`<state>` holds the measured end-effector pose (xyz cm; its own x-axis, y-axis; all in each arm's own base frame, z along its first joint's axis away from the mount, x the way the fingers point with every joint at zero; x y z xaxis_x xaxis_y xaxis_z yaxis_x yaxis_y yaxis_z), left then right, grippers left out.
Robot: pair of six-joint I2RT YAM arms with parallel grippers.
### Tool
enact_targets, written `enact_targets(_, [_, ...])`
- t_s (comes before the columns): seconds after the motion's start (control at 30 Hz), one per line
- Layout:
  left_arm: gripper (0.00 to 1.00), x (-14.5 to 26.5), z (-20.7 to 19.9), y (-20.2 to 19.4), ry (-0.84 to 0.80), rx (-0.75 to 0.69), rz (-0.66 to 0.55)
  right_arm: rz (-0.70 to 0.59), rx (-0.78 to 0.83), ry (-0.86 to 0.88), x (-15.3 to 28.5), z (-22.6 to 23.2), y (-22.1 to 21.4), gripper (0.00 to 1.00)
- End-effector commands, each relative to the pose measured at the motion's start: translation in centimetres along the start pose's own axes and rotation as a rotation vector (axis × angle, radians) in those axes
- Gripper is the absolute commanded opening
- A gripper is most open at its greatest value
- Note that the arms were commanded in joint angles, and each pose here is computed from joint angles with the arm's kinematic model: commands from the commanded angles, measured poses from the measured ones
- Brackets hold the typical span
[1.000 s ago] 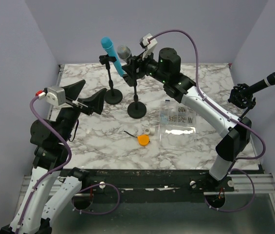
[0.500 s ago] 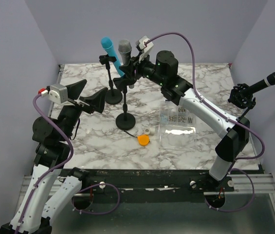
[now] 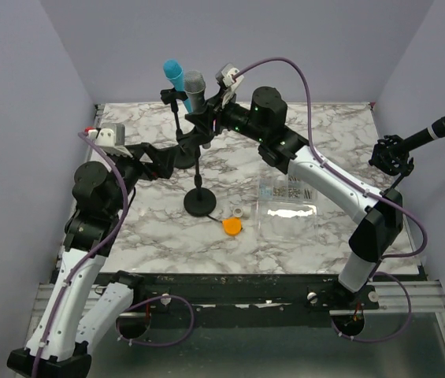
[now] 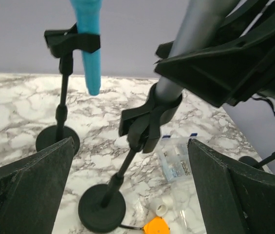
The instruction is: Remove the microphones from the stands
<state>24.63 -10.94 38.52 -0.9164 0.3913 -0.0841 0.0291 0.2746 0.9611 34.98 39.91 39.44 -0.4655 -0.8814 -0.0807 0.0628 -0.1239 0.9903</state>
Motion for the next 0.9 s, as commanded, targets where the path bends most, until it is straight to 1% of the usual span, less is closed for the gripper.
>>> enact_targets(0.0, [0.99, 1.2, 0.3, -1.8, -0.088, 0.09, 0.072, -0.015, -0.049, 0.062, 0.4, 1.8, 0.8, 0.18])
enact_targets(0.07, [0.99, 0.4, 0.6, -2.1, -0.129, 0.093, 0.096, -0.005, -0.06, 0.05, 0.4, 1.7, 0.7, 0.18])
enact_targets(0.17, [0.98, -1.7, 1.7, -3.6, -0.134, 0.109, 0.166, 0.001, -0.077, 0.035, 0.2, 1.5, 0.8, 0.19])
enact_targets(0.27, [0.98, -2.3, 1.6, -4.1, -0.221, 0.079, 0.071, 0.0, -0.088, 0.037, 0.1, 1.5, 0.9, 0.18])
enact_targets(0.37, [0.99, -1.9, 0.9, -4.4, -0.305, -0.016, 0.023, 0.006, -0.094, 0.042, 0.0, 1.6, 0.8, 0.18])
enact_targets(0.47, [0.99, -2.5, 1.3, -4.3, -0.305, -0.129, -0.017, 0.003, -0.093, 0.04, -0.1, 1.6, 0.8, 0.18])
enact_targets(0.57, [0.99, -3.8, 1.5, -3.9, -0.306, -0.201, -0.012, -0.001, -0.097, 0.039, -0.2, 1.5, 0.9, 0.19])
enact_targets(0.7, [0.99, -4.5, -0.5, -4.5, -0.469, -0.234, 0.003, -0.001, -0.11, 0.044, -0.3, 1.6, 1.0, 0.19])
enact_targets(0.73, [0.98, -4.7, -0.7, -4.9, -0.488, -0.237, 0.007, -0.002, -0.112, 0.047, -0.3, 1.7, 1.0, 0.19])
enact_targets(0.8, [0.96, -4.9, -0.9, -5.6, -0.506, -0.249, 0.002, -0.003, -0.113, 0.048, -0.2, 1.8, 1.2, 0.18])
enact_targets(0.87, [0.93, -5.2, -0.9, -5.6, -0.495, -0.256, -0.004, -0.003, -0.11, 0.047, -0.2, 1.8, 1.2, 0.18])
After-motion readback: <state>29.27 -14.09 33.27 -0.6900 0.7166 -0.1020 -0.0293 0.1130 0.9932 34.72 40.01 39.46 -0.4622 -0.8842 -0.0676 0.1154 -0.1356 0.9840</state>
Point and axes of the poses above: each gripper's point midway between its finger pads, its own x axis back along the fingers, its own z axis along the line the jaws close on, y = z × x, the point moved 3 cm from there along x, back along the fingers, and after that the axes turned 5 degrees about -x, right-handed, at the moved point
